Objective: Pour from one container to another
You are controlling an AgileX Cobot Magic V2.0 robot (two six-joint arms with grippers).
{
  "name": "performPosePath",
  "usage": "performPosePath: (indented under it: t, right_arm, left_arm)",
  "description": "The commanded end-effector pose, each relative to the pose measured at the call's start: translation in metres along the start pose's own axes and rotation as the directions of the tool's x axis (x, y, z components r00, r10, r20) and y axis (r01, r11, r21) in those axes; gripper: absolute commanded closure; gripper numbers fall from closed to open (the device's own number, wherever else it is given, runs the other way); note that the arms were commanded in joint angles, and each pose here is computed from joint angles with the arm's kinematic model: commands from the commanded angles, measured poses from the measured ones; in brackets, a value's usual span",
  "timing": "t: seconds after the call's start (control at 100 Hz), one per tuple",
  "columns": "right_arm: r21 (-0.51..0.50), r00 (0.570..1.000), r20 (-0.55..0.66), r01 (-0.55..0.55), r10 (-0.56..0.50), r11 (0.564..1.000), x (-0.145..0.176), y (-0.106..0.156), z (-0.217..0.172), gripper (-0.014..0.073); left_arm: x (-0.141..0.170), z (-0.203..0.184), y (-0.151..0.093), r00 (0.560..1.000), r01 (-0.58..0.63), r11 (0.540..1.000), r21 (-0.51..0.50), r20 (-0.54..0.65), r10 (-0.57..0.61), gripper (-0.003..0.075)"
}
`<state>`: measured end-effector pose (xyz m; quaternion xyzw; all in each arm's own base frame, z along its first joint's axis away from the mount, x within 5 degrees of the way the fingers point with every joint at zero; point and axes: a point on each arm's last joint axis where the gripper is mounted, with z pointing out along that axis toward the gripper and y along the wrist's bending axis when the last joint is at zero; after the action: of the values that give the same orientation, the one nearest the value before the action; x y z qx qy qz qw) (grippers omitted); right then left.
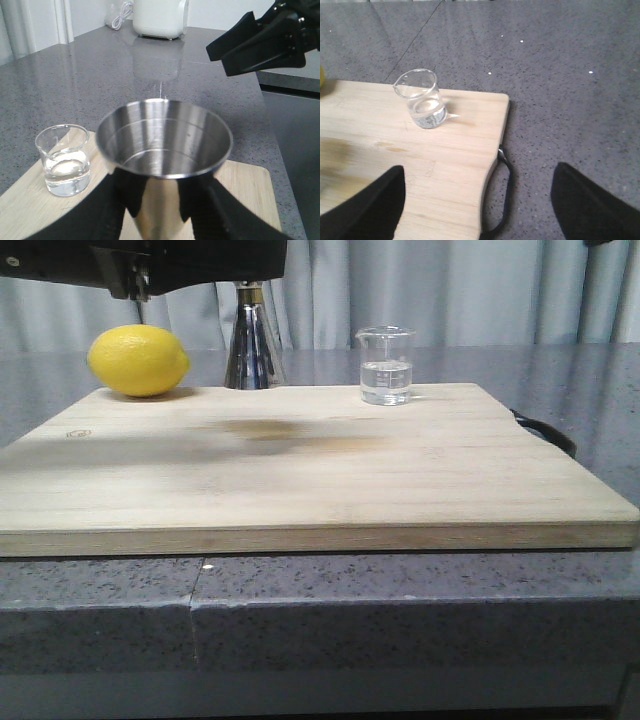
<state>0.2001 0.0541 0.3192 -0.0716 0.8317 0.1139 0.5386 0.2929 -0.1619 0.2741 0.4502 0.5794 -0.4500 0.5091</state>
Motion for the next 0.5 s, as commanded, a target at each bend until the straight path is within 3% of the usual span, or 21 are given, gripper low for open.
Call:
performPosePath:
  t: [0.0, 0.49]
  right_arm:
    - [-0.012, 0.992, 0.127, 0.018, -0.017, 1.0, -0.018, 0.006, 0.006, 0.0055]
    - [-0.004, 0.977, 0.212, 0.037, -0.036, 0.999, 0.015, 0.011, 0.053, 0.0055]
  left_arm:
    - [-0.034, -0.003, -0.014, 0.987, -0.04, 0.997, 0.071, 0.157, 0.029, 0.0489]
    - [-0.033, -0.003, -0.013, 0.988, -0.039, 0.997, 0.063, 0.152, 0.029, 0.0489]
